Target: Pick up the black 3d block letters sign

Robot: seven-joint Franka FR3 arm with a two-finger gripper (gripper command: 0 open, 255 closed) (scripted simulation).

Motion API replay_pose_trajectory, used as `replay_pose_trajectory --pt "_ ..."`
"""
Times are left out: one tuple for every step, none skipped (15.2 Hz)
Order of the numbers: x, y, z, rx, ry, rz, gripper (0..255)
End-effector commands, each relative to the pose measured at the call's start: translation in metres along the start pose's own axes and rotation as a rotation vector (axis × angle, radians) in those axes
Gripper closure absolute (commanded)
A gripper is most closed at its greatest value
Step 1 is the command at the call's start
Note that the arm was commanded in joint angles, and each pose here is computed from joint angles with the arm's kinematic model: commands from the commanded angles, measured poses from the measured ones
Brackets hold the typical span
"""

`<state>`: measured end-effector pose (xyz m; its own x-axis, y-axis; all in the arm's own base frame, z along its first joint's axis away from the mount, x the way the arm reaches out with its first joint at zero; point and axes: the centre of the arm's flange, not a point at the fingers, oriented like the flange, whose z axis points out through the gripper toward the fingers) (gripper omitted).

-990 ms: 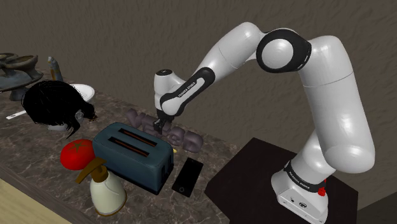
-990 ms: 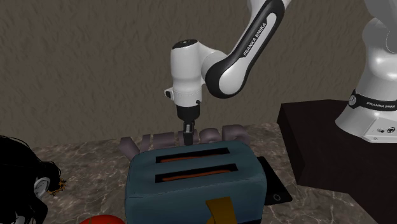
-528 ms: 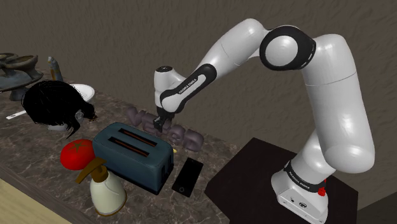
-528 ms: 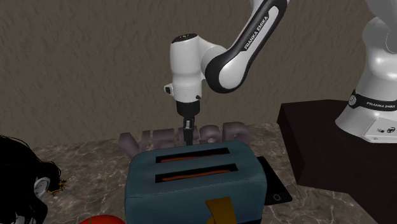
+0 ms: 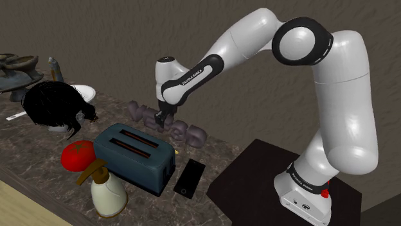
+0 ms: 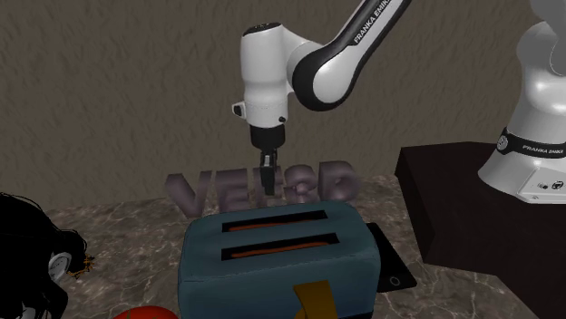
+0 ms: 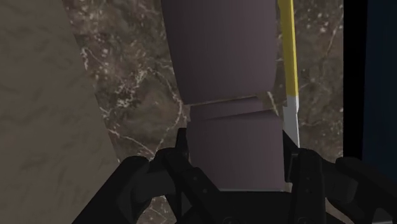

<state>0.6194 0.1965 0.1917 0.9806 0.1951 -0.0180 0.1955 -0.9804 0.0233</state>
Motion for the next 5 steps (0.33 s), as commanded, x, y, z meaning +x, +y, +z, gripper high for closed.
replay_pose_trajectory --pt "0.0 0.0 -0.012 0.0 0.002 0.0 255" --pt "0.0 0.0 -0.017 0.0 0.002 0.0 255" --pt "-0.001 0.0 -0.022 0.0 0.002 0.0 255" --pt "-0.001 0.0 -0.023 0.0 0.002 0.0 255" --pt "-0.001 0.0 -0.023 0.0 0.002 0.0 255"
